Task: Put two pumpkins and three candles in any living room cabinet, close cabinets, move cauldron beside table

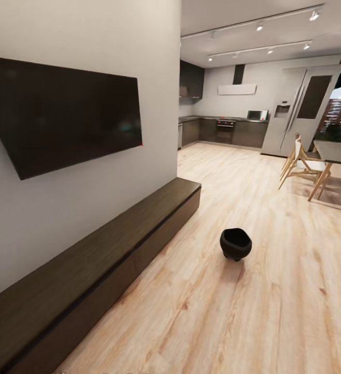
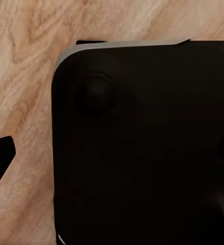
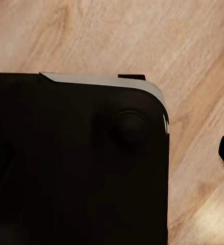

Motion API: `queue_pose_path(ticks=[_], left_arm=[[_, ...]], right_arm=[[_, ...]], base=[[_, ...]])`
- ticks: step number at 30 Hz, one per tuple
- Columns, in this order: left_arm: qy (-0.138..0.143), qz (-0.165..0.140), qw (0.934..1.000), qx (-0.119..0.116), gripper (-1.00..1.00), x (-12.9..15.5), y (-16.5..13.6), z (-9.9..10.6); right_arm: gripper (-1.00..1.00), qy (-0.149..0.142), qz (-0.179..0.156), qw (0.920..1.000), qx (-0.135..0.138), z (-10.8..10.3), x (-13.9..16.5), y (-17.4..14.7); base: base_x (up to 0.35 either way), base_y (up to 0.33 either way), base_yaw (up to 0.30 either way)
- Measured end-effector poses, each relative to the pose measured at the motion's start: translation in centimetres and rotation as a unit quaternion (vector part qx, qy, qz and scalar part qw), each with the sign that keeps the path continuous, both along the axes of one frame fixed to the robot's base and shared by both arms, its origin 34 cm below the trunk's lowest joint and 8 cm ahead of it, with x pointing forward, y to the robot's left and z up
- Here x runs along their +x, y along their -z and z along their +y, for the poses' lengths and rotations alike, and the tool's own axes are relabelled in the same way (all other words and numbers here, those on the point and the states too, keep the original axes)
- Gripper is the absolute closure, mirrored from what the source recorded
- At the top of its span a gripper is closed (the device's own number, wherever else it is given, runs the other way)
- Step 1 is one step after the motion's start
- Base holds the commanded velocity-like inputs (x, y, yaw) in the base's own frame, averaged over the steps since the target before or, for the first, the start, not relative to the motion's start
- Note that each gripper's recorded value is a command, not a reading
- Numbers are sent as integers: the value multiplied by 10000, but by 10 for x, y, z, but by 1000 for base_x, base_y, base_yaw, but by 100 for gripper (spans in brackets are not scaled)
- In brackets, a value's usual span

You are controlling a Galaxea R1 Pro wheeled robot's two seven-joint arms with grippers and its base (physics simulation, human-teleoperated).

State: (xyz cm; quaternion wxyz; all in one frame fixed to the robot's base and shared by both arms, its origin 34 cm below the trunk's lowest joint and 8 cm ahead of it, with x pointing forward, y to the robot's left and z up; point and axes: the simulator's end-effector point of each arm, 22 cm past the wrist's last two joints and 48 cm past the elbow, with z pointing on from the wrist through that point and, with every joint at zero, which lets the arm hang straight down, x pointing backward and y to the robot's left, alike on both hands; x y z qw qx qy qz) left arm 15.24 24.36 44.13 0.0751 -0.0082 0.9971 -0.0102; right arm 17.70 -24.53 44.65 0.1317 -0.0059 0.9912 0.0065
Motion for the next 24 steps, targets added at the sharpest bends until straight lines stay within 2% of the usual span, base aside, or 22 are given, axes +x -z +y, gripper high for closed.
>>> queue_pose_path(ticks=[14,19,24], left_arm=[[-31,-43,10000,16,-100,-1,-1,2],[-261,-33,9997,24,-100,-2,-1,0],[-348,-73,9994,35,-100,-1,-1,1]], right_arm=[[-100,2,-9,10000,0,0,-1,0],[-100,-3,5,10000,3,0,-2,0],[-100,-16,4,10000,6,0,-3,0]], base=[[-63,0,274],[-97,0,274],[-141,-86,274]])
